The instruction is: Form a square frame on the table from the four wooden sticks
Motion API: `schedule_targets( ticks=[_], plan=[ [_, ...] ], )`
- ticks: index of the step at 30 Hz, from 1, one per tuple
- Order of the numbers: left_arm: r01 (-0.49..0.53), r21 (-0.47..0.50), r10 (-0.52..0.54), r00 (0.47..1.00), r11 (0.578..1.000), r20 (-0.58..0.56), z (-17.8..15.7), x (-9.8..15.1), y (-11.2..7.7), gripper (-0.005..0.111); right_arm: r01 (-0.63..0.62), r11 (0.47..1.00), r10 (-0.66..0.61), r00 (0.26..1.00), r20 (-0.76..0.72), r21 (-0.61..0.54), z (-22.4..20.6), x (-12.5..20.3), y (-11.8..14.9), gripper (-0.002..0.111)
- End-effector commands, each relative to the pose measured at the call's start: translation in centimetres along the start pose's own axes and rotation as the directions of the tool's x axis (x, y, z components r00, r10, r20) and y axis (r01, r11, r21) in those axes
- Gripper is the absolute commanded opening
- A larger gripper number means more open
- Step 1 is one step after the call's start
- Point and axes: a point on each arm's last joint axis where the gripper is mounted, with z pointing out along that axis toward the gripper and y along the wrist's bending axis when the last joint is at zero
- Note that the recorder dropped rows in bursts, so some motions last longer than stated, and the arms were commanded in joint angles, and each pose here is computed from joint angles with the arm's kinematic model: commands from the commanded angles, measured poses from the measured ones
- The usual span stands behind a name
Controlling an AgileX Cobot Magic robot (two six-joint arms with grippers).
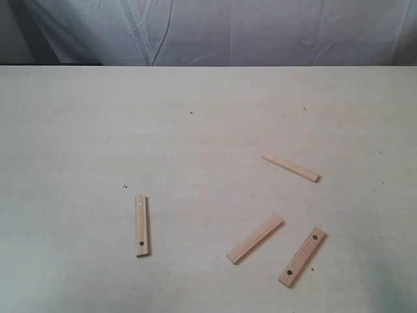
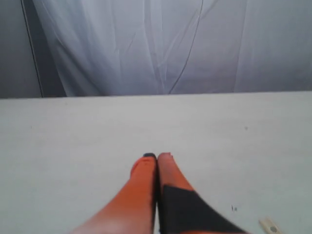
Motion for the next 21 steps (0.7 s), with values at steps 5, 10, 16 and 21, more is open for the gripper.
schedule_targets(
  ticks=[5, 10, 16, 21],
  plan=[
    [-0.01, 0.014, 0.007, 0.979, 1.0, 0.206, -0.2, -1.7, -0.1, 0.0, 0.006, 1.0, -0.006, 1.0, 0.019, 0.009, 0.0, -0.1, -0.1, 0.0],
    [0.002, 0.019, -0.007, 0.963, 1.0, 0.271, -0.4, -2.3, -0.1, 0.0, 0.006, 1.0, -0.006, 1.0, 0.019, 0.009, 0.0, -0.1, -0.1, 0.0],
    [0.003, 0.022, -0.01, 0.949, 1.0, 0.314, -0.5, -2.7, -0.2, 0.0, 0.006, 1.0, -0.006, 1.0, 0.016, 0.009, 0.0, -0.1, -0.1, 0.0],
    [0.08, 0.043, -0.091, 0.91, 0.996, 0.404, -0.8, -3.6, 0.0, 0.0, 0.003, 1.0, -0.004, 1.0, 0.016, 0.008, 0.0, -0.1, 0.0, 0.0]
  ],
)
